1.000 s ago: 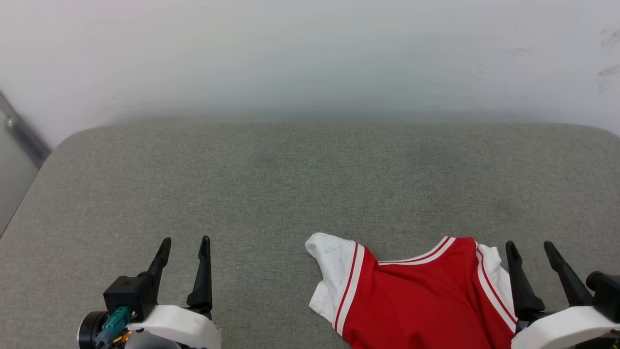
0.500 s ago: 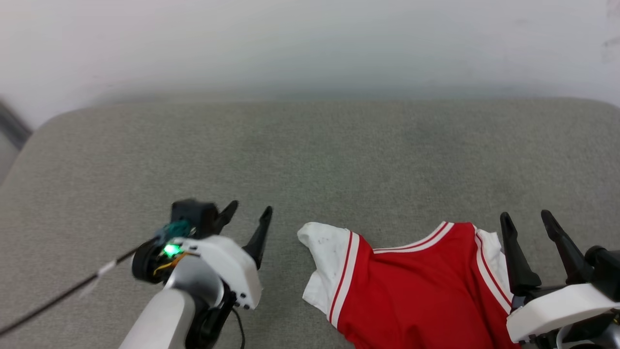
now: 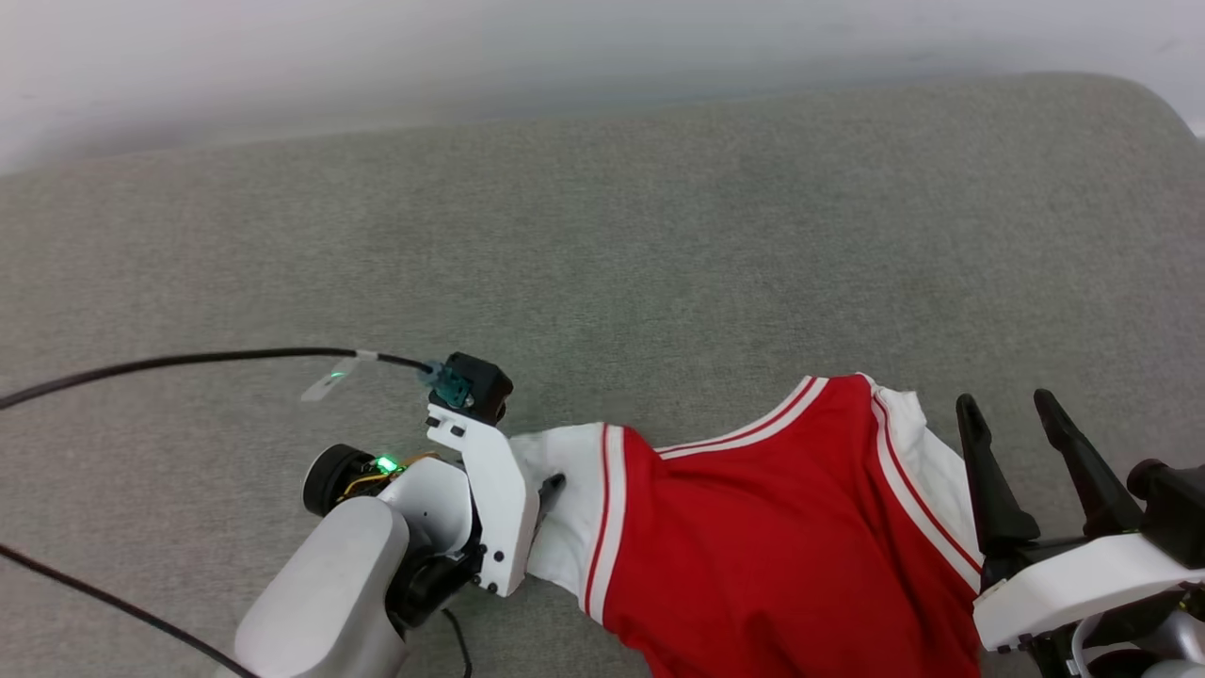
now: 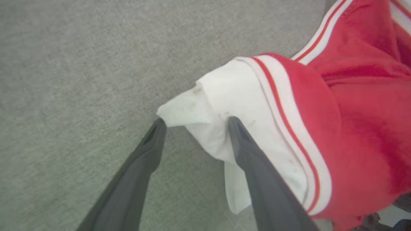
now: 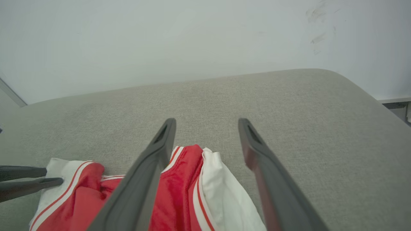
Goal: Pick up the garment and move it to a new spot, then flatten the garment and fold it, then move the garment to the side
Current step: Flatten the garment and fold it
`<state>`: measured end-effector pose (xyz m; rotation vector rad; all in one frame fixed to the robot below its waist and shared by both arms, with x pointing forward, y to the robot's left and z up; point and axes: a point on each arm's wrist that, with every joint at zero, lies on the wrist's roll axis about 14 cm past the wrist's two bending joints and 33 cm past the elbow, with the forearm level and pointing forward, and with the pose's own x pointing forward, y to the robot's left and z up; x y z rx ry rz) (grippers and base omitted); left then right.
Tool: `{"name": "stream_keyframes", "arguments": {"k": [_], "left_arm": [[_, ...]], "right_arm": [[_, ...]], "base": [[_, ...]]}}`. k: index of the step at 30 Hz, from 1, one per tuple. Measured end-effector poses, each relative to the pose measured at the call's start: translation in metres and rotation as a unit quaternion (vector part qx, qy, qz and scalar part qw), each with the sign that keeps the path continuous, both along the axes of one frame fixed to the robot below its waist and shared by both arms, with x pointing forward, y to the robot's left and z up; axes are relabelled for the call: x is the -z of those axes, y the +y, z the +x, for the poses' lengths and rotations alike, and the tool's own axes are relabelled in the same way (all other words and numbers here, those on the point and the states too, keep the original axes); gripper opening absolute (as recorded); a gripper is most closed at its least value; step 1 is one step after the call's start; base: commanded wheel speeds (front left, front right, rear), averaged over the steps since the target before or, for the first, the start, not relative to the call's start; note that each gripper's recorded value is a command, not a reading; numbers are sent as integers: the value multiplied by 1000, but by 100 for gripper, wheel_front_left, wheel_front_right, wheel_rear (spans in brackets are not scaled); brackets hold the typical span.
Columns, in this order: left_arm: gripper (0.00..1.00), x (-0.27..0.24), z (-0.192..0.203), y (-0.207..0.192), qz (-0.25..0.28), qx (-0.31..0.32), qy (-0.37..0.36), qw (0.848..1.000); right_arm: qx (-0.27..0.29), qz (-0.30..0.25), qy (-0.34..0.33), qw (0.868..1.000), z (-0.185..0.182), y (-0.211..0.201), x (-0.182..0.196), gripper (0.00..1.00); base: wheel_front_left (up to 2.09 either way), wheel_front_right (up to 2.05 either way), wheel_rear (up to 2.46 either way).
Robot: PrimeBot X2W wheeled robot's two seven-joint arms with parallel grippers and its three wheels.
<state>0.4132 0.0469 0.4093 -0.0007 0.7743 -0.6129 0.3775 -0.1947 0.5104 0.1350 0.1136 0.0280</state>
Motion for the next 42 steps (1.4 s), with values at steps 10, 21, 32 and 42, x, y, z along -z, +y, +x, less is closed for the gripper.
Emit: {"name": "stream_keyframes", "arguments": {"k": [10, 21, 32, 42], "left_arm": [[100, 39, -12, -4, 87, 70, 90, 990], [0, 31, -15, -2, 59, 48, 35, 996], [0, -36, 7, 57, 1, -102, -129, 986], [0, -81, -4, 101, -1, -165, -201, 966]], "right_arm": [[20, 19, 11, 1000, -4, -11, 11, 100], [28, 29, 7, 999, -12, -17, 4, 100], [32, 44, 80, 995, -17, -26, 23, 100], [-21, 19, 228, 973, 11, -31, 65, 100]], "base": [[0, 0, 0], [0, 0, 0], [0, 0, 0], [0, 0, 0]]}}
